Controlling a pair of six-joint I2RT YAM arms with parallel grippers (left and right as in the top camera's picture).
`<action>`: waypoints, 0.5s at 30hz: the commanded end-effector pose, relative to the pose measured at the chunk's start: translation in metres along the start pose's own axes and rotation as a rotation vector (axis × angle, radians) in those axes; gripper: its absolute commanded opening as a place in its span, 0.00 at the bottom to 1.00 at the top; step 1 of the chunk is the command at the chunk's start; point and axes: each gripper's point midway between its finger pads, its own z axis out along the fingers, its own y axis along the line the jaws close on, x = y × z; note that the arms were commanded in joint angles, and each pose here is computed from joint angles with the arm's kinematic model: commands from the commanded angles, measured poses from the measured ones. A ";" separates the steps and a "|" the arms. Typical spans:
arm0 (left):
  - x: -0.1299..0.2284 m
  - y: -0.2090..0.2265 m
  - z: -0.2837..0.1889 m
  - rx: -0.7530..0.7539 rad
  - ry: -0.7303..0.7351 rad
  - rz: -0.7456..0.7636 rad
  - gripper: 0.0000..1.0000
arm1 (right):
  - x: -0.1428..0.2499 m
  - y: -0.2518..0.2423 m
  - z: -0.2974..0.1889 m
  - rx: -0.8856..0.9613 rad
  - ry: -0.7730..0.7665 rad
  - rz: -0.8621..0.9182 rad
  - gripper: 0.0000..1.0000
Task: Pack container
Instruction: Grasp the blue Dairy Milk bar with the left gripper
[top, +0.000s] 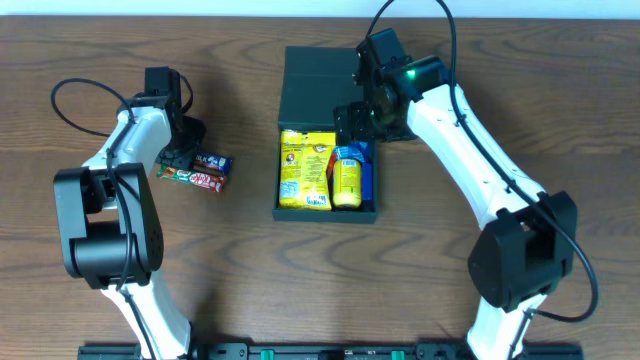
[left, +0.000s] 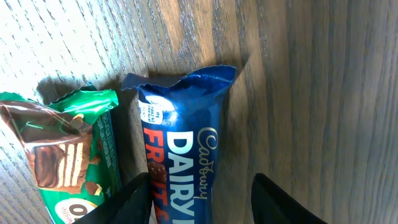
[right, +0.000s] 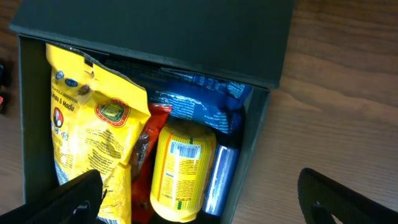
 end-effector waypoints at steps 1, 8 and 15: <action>-0.002 0.009 0.009 -0.039 -0.014 0.017 0.52 | -0.008 -0.002 -0.008 -0.002 -0.029 -0.011 0.99; -0.001 0.011 0.011 -0.049 -0.009 0.018 0.52 | -0.009 -0.002 -0.008 -0.002 -0.029 -0.011 0.99; -0.001 0.013 0.012 -0.055 -0.007 0.024 0.52 | -0.008 -0.002 -0.008 -0.002 -0.029 -0.011 0.99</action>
